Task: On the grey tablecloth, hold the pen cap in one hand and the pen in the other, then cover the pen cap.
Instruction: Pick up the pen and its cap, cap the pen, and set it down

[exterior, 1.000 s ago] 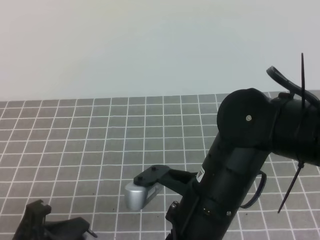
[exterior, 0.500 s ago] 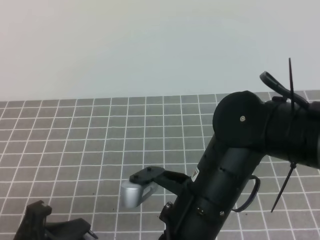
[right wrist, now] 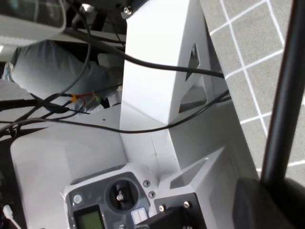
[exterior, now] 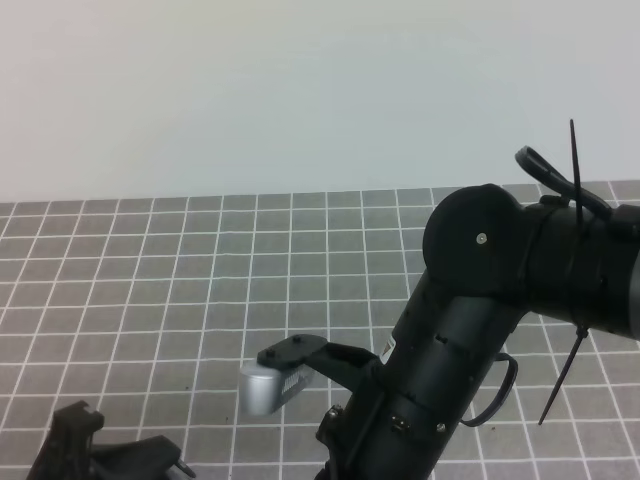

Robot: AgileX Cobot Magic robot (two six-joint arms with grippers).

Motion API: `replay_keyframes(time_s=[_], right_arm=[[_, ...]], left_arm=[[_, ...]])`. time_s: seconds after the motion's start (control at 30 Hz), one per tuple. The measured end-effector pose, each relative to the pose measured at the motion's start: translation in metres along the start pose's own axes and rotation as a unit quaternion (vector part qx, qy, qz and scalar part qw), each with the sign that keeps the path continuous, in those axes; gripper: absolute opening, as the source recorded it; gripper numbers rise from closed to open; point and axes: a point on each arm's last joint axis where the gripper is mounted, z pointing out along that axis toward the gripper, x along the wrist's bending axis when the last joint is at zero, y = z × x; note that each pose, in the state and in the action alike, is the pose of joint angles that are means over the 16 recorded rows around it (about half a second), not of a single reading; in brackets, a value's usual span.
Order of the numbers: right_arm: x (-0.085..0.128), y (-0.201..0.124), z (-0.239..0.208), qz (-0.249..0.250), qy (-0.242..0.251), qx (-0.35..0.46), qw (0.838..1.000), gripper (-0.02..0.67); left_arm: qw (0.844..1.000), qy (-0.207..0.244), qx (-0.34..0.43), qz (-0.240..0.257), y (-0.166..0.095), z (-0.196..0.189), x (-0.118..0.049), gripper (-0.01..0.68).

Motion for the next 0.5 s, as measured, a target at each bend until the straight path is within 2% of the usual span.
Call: replay_keyframes(time_s=[0.5], right_arm=[[-0.0027, 0.0089, -0.0004, 0.008, -0.014, -0.047, 0.999, -0.003]], left_arm=[[1.000, -0.001, -0.004, 0.005, 0.0007, 0.0000, -0.0002, 0.079]])
